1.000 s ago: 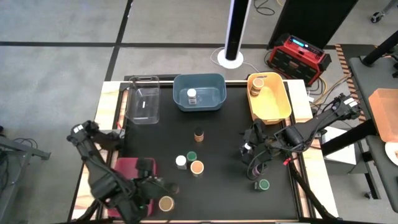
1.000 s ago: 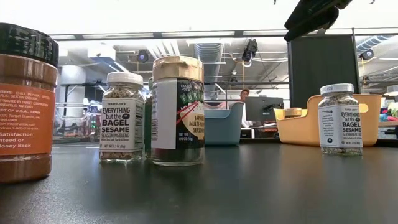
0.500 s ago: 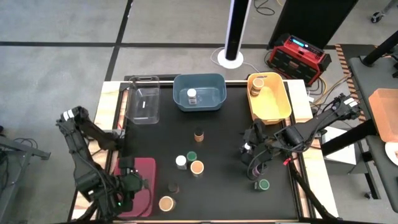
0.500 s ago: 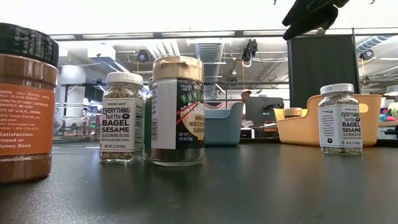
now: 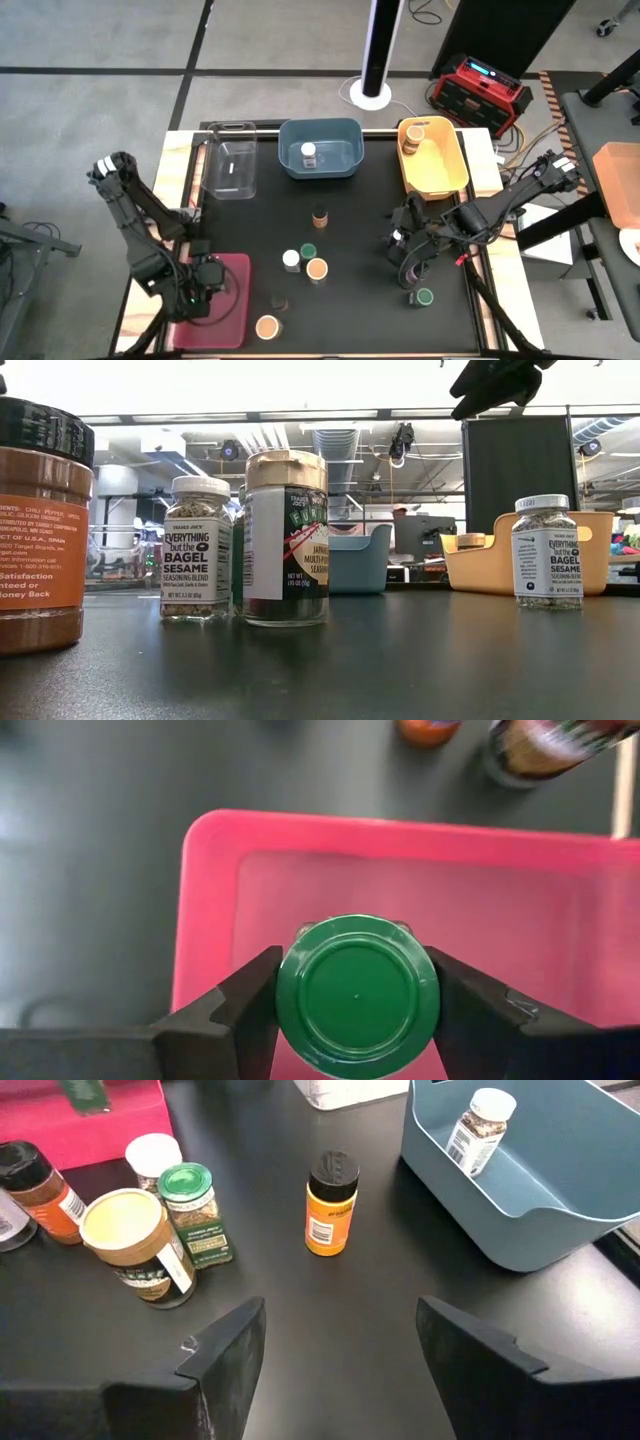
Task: Sort spices by type
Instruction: Put the bottom left green seasoning bottle into the pink bin
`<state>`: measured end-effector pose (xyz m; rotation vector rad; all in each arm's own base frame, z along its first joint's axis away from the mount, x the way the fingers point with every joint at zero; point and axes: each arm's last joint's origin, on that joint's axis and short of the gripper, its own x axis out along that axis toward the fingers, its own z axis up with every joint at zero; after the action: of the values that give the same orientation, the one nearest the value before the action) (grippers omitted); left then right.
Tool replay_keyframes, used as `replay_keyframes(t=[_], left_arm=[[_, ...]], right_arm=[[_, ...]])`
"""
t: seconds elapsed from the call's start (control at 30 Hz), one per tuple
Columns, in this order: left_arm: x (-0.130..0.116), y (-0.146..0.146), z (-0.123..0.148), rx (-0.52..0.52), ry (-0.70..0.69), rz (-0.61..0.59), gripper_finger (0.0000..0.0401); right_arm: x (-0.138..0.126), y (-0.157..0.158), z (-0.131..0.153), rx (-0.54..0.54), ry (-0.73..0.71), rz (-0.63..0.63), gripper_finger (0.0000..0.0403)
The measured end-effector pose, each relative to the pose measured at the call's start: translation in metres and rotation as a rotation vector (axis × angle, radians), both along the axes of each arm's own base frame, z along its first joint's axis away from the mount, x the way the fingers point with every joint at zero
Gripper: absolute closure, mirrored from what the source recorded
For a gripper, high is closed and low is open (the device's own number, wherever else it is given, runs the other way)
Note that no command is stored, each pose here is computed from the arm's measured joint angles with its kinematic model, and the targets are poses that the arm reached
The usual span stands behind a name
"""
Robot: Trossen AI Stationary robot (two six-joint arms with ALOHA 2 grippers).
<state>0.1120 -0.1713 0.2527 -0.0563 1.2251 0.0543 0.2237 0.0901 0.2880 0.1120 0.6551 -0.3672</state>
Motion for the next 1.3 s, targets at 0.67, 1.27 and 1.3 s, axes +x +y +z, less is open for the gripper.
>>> replay_keyframes(t=[0.67,1.27,1.3], left_arm=[[-0.003,0.017,0.002,0.042,-0.148,-0.025,0.0211],[-0.001,0.026,-0.018,0.044,-0.105,-0.003,0.0211],[-0.001,0.026,-0.019,0.047,-0.105,0.0,0.0211]], right_arm=[[0.006,0.003,-0.005,-0.001,-0.001,0.0,0.0143],[0.013,0.006,-0.014,-0.021,0.033,0.005,0.0131],[0.013,0.006,-0.014,-0.021,0.032,0.004,0.0129]])
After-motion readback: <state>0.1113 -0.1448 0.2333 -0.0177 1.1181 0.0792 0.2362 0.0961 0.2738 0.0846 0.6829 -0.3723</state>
